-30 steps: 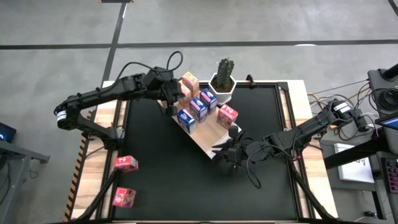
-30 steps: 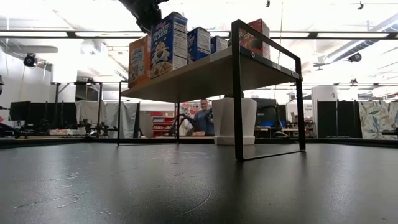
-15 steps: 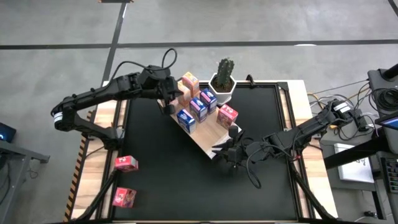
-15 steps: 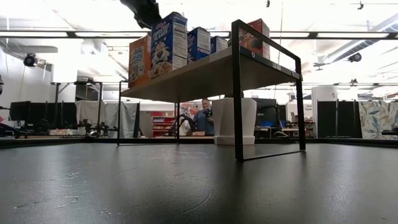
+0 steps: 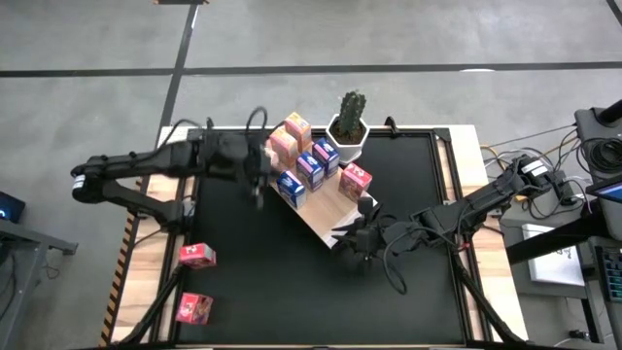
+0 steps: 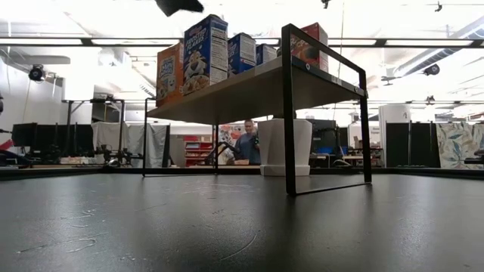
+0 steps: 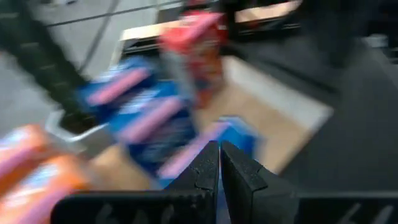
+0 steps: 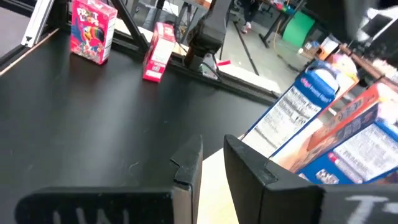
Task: Stack cereal on shelf
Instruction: Put the top red cereal box on the shelf aligned with the other red cereal box
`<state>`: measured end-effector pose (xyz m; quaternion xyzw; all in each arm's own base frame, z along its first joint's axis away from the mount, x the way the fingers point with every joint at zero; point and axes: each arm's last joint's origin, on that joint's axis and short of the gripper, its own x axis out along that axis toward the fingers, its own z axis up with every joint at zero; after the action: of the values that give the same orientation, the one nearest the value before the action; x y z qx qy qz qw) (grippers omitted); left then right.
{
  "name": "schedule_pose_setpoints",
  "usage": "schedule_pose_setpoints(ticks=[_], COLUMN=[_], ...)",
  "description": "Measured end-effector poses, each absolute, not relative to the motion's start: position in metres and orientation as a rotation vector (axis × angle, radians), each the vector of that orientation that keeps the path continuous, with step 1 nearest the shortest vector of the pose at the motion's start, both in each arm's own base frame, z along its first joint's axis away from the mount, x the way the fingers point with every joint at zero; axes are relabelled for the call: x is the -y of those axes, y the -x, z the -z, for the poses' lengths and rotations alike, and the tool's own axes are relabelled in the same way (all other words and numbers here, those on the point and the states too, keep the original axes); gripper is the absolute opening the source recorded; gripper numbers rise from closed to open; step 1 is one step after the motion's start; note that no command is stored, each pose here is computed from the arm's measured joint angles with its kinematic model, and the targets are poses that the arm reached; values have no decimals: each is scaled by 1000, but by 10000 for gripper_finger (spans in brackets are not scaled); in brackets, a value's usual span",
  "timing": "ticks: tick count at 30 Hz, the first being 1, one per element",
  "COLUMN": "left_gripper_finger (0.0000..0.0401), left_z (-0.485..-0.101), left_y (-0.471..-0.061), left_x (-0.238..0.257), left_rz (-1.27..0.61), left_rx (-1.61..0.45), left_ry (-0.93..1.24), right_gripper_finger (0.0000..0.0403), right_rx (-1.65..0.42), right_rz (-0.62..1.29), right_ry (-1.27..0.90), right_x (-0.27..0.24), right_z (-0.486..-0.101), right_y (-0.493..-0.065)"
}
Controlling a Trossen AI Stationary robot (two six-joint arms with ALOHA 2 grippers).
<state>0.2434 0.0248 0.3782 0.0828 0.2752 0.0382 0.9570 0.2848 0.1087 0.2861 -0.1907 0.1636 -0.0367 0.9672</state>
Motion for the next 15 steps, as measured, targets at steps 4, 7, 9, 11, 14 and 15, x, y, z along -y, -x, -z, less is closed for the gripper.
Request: schedule_pose_setpoints(ticks=[4,7,9,11,14,15], left_gripper_finger=[0,0,0,0,0,0], left_z=[-367,-361,-358,-355,-349,-346], left_y=[-238,-234,-229,-222,-211,-207], left_x=[9,32,44,54,65,67], left_rz=[32,97,124,128,76,48], left_rx=[-549,-571,-611,-684,-858,-928], left_ry=[-129,-56,8,96,241,290], right_gripper_finger=[57,57,57,57,57,57], right_rx=[-346,-356,-355,-357,-358,-359], right_rz=[81,83,81,80,75,72], right_ry=[341,323,323,325,333,341], right_x=[-109,-108,-109,-109,-109,-109], right_z=[-284,-283,-283,-283,-283,-283], right_y=[-284,-284,-284,-284,-284,-284])
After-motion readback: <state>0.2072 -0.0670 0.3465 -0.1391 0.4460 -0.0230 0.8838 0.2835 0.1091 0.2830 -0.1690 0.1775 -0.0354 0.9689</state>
